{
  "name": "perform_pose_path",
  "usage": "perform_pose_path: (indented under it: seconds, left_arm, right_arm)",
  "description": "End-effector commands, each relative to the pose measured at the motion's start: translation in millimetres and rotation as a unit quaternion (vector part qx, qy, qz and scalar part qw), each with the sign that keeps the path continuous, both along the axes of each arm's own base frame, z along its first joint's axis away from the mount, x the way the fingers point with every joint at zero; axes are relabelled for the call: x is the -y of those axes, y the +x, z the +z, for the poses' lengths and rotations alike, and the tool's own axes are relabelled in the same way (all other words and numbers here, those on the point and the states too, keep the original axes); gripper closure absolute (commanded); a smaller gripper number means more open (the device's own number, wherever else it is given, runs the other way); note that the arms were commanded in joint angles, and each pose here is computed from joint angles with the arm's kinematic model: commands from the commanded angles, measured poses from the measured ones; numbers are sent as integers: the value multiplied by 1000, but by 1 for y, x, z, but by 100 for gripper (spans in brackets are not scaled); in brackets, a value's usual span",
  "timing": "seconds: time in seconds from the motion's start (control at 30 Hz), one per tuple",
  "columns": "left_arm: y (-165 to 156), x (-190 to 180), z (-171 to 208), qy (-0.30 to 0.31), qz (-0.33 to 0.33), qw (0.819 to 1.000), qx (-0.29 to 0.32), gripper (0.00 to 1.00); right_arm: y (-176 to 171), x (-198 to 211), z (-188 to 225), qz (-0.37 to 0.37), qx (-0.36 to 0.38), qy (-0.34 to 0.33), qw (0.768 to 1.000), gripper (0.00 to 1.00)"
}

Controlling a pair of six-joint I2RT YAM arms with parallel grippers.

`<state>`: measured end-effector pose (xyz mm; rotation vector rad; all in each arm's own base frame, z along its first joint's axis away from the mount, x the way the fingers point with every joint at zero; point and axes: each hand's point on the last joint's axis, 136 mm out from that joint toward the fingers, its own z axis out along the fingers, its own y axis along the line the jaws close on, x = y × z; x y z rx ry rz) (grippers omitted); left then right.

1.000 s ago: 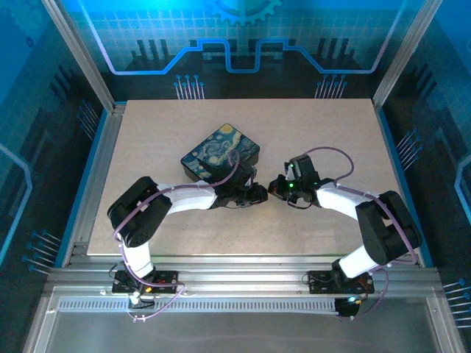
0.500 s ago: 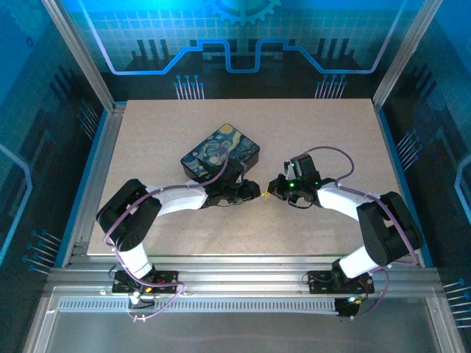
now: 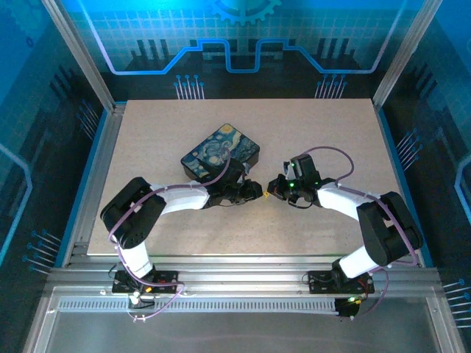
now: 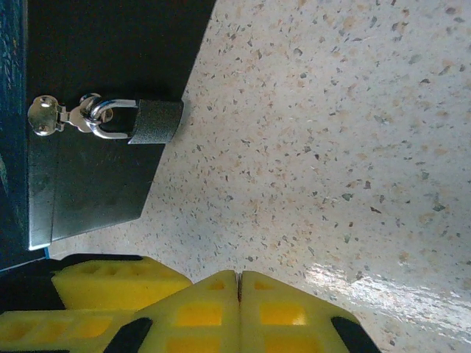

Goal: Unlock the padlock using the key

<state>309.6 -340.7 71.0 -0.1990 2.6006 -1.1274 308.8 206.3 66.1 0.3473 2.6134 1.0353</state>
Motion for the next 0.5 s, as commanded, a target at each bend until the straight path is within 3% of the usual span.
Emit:
perform_pose_path:
  seconds: [0.0,0.47]
  left_arm:
    - [-4,6,-2,-9,-11,1000,-8,75]
    - [-10,10,-3,-7,-20,1000,-9,80]
  right_arm:
    - [3,-2,10,1,8,15,1000,98]
    - [5,-5,8,-1,5,22,1000,98]
